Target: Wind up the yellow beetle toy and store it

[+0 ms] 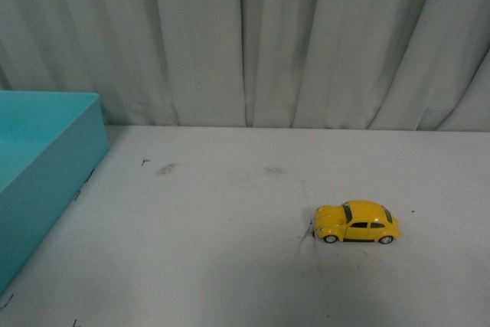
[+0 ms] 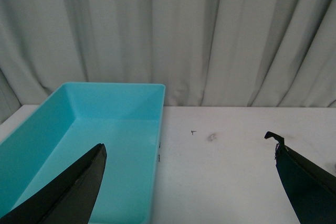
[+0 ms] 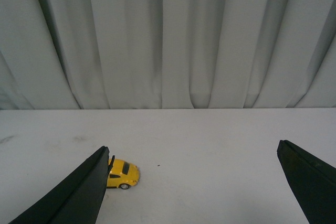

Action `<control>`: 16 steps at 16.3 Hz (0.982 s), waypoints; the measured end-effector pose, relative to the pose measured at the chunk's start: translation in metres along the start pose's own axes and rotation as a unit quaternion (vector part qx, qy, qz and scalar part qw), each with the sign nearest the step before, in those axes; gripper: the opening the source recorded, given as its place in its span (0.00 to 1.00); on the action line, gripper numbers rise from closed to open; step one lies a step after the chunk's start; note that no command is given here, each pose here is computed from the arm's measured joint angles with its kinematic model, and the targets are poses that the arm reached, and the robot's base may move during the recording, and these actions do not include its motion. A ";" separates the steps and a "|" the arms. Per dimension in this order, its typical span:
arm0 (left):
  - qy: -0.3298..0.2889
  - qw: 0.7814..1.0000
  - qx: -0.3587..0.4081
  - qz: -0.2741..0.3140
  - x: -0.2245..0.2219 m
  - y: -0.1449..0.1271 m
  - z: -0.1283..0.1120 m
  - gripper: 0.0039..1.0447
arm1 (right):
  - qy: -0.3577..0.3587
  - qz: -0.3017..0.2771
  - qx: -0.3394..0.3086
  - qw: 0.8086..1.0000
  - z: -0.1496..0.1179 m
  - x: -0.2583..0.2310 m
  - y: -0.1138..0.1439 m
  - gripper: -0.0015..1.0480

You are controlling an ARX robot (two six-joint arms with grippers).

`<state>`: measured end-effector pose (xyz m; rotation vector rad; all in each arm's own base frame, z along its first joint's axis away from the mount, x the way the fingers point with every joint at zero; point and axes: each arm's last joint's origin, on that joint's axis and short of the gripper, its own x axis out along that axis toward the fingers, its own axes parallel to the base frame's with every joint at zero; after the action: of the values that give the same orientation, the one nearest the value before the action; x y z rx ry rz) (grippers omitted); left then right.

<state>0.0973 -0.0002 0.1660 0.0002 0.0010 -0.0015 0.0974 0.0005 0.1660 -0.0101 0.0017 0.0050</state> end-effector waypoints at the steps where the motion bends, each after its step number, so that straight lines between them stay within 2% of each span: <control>1: -0.002 1.000 0.000 0.000 0.000 0.000 0.000 0.94 | -0.002 0.000 0.000 1.000 0.000 0.000 0.000 0.94; 9: -0.002 1.000 0.000 0.000 0.000 0.000 0.000 0.94 | 0.005 0.000 0.003 1.000 -0.001 0.000 0.000 0.94; 10: -0.002 1.000 0.000 0.000 0.000 0.000 0.000 0.94 | 0.098 0.005 0.034 0.995 -0.002 0.000 -0.001 0.94; 11: -0.003 1.000 0.000 0.000 0.000 0.000 0.001 0.94 | 0.155 -0.009 0.084 0.984 0.001 0.009 -0.005 0.94; 13: -0.003 1.000 0.000 0.000 0.000 0.000 0.001 0.94 | 0.113 -0.025 0.116 0.987 0.022 0.040 -0.022 0.94; 14: -0.003 1.000 0.000 0.000 0.000 0.000 0.001 0.94 | 0.088 -0.028 0.113 0.989 0.036 0.065 -0.029 0.94; 16: -0.003 1.000 0.000 0.000 0.000 0.000 0.001 0.94 | 0.077 -0.012 0.111 0.991 0.047 0.106 -0.036 0.94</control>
<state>0.0972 -0.0002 0.1665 0.0002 -0.0044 -0.0011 0.2040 -0.0341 0.2134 0.2124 0.1571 -0.0197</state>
